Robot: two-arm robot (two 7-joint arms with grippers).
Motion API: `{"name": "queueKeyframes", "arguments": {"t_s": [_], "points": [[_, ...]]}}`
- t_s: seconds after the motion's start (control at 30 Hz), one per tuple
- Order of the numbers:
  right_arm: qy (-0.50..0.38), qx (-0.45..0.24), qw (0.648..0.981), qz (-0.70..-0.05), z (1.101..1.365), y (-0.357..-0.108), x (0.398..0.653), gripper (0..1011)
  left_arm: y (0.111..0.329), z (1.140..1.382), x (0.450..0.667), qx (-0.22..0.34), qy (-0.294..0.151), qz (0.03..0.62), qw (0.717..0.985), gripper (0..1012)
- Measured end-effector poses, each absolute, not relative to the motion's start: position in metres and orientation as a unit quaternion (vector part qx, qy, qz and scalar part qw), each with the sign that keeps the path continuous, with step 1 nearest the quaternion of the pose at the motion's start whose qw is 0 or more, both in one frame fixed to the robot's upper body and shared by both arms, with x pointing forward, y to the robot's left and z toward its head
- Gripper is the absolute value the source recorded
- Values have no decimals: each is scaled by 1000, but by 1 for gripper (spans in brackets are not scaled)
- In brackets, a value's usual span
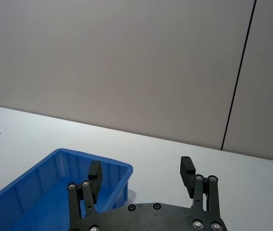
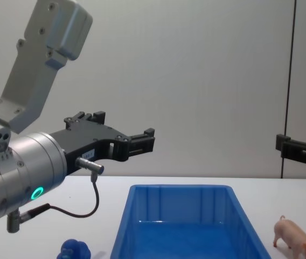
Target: Pick up the two dolls from the table and place them into the box.
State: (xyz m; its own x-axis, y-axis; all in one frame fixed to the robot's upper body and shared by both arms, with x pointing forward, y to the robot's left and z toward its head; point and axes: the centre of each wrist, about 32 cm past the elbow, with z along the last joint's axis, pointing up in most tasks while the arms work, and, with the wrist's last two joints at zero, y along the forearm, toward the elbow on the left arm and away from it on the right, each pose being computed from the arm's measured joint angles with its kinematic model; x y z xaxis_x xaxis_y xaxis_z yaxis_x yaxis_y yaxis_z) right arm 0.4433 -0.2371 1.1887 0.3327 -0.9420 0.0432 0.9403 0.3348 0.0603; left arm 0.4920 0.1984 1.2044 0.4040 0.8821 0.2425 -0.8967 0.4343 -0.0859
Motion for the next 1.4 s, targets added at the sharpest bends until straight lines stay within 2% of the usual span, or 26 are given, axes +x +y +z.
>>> {"name": "queueKeyframes", "arguments": {"t_s": [0.43,1.4], "points": [[-35,8,815,-578,1188,-241,445,1001,198,1204,492,29,-126,531,837,1001],[-21,-98,812,-575,1170,-308,473,1001,198,1204,492,29,-126,531,837,1001]]}}
